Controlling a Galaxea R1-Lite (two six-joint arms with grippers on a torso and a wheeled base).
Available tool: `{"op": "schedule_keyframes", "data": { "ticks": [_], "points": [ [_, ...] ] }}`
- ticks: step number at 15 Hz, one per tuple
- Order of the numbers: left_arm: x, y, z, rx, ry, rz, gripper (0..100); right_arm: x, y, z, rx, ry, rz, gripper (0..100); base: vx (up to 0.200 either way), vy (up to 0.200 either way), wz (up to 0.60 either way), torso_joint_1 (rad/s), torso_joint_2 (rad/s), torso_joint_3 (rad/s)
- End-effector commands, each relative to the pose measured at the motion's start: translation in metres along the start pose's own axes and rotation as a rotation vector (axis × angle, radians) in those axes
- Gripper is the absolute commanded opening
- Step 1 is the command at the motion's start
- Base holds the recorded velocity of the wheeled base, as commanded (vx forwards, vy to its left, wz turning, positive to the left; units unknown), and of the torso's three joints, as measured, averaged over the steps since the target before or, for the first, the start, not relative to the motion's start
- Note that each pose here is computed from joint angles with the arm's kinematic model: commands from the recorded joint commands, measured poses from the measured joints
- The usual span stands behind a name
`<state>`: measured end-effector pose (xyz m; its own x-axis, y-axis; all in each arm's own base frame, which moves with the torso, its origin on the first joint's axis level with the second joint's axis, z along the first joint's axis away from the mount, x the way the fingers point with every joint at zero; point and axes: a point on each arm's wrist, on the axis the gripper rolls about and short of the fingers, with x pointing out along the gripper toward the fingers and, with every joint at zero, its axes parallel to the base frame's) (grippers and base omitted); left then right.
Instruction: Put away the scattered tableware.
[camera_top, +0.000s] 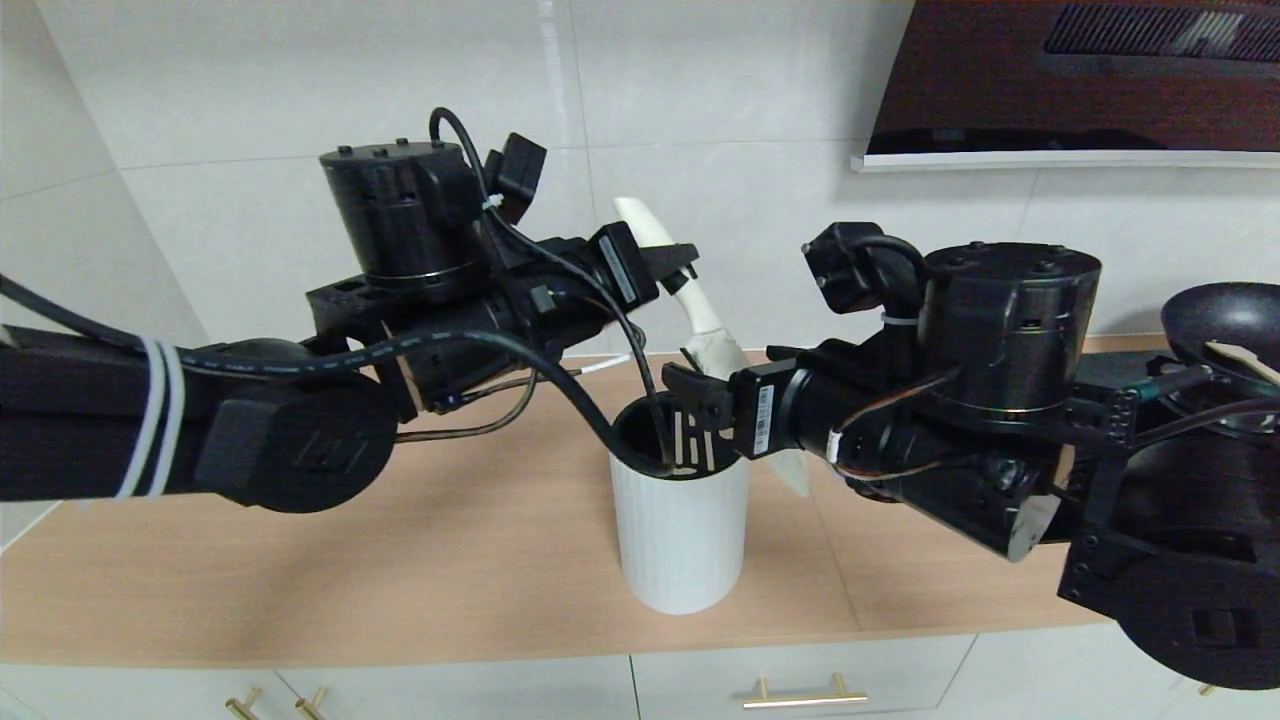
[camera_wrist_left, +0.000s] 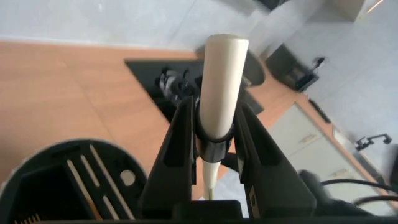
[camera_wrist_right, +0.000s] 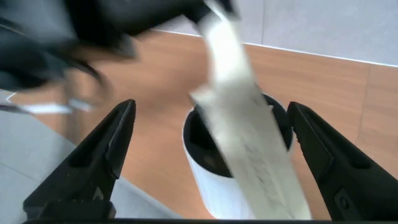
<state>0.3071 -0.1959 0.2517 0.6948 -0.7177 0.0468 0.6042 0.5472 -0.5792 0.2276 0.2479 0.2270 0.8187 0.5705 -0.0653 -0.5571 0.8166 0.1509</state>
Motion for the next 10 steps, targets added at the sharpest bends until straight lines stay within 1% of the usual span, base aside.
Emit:
{"op": "schedule_keyframes", "data": {
  "ticks": [1,3,4,5,6,8,9,10],
  "points": [
    [-0.022,-0.013,0.023,0.031,-0.07,-0.018,0,-0.018,-0.003,0.01,-0.02,-0.026,0.004,100,0.0,0.0,0.0,0.0,0.0,0.0],
    [-0.025,-0.011,0.028,0.086,-0.086,-0.003,0,-0.026,-0.004,0.015,-0.039,-0.042,-0.003,100,0.0,0.0,0.0,0.0,0.0,0.0],
    [-0.028,-0.01,0.031,0.139,-0.116,0.034,0,-0.029,-0.005,0.018,-0.044,-0.049,-0.01,100,0.0,0.0,0.0,0.0,0.0,0.0],
    [-0.03,-0.009,0.034,0.17,-0.142,0.067,0,-0.031,-0.006,0.02,-0.064,-0.053,-0.013,100,0.0,0.0,0.0,0.0,0.0,0.0],
    [-0.032,-0.008,0.038,0.195,-0.161,0.086,0,-0.031,-0.006,0.018,-0.081,-0.048,-0.014,100,0.0,0.0,0.0,0.0,0.0,0.0],
    [-0.044,-0.009,0.051,0.259,-0.209,0.113,0,-0.031,-0.007,0.015,-0.087,-0.036,-0.017,100,0.0,0.0,0.0,0.0,0.0,0.0],
    [-0.052,-0.01,0.056,0.27,-0.224,0.12,0,-0.03,-0.007,0.014,-0.094,-0.032,-0.018,100,0.0,0.0,0.0,0.0,0.0,0.0],
    [-0.054,-0.011,0.056,0.277,-0.224,0.119,0,-0.03,-0.008,0.014,-0.102,-0.031,-0.023,100,0.0,0.0,0.0,0.0,0.0,0.0]
  ]
}}
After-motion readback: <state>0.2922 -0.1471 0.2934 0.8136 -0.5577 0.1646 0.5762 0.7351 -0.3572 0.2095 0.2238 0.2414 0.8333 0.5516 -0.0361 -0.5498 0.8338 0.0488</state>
